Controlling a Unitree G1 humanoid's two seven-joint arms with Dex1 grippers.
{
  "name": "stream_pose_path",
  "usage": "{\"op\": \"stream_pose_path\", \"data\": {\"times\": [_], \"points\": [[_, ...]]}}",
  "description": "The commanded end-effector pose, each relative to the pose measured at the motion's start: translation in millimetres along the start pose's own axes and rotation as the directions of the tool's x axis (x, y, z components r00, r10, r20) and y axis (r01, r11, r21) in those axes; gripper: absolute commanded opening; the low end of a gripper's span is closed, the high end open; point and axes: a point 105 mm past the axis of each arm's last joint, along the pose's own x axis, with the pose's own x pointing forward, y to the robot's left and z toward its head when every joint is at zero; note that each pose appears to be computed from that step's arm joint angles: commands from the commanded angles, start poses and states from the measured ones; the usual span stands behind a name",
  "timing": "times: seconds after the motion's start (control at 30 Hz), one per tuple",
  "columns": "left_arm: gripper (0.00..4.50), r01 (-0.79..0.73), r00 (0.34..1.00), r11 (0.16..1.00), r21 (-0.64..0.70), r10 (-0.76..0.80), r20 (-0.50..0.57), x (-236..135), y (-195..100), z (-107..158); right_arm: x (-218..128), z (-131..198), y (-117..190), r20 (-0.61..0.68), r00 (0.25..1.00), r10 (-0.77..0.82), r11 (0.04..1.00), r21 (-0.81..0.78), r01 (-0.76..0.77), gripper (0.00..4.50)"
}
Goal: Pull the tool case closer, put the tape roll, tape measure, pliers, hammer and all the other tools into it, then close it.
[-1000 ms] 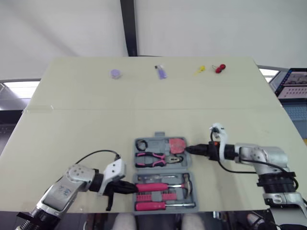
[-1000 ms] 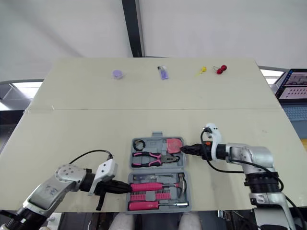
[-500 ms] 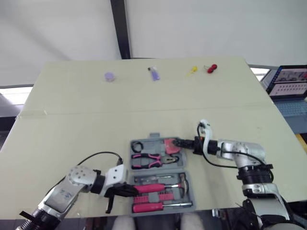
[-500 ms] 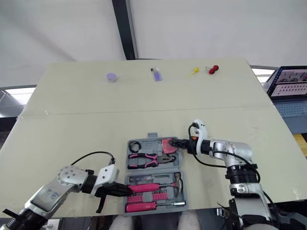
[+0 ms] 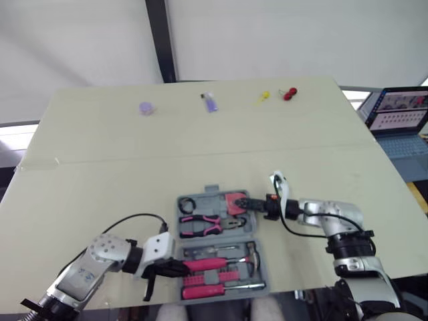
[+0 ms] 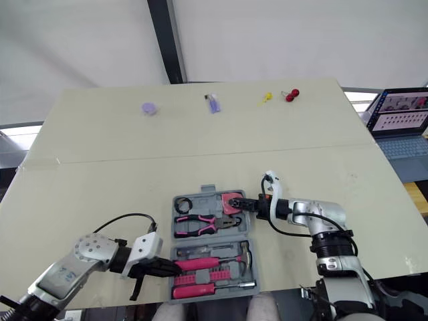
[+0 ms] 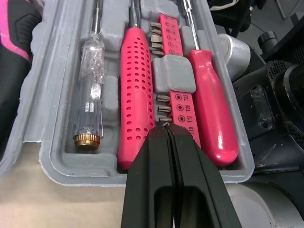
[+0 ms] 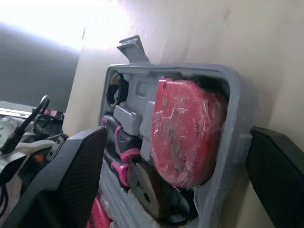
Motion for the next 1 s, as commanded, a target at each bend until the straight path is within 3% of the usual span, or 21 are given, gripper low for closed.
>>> {"op": "stream_pose_path", "data": {"times": [0.03,0.33,0.5,1.0], "points": [[0.00,-0.093,0.994,0.991,-0.095,0.088,-0.061,-9,2,-27,-1,11,27,0.026,0.989,0.142,0.989,-0.053,-0.141,4.47],[0.00,-0.187,0.975,0.958,-0.218,0.208,0.078,-15,-3,-25,-18,23,39,0.028,0.980,0.197,0.972,-0.133,-0.191,4.47],[0.00,-0.190,0.972,0.949,-0.252,0.219,0.090,-12,-8,-29,-25,24,46,0.002,0.976,0.218,0.963,-0.161,-0.215,4.47],[0.00,-0.183,0.953,0.920,-0.347,0.253,0.169,-10,-5,-24,-44,5,83,-0.203,0.948,0.247,0.902,-0.309,-0.301,4.47]]}}
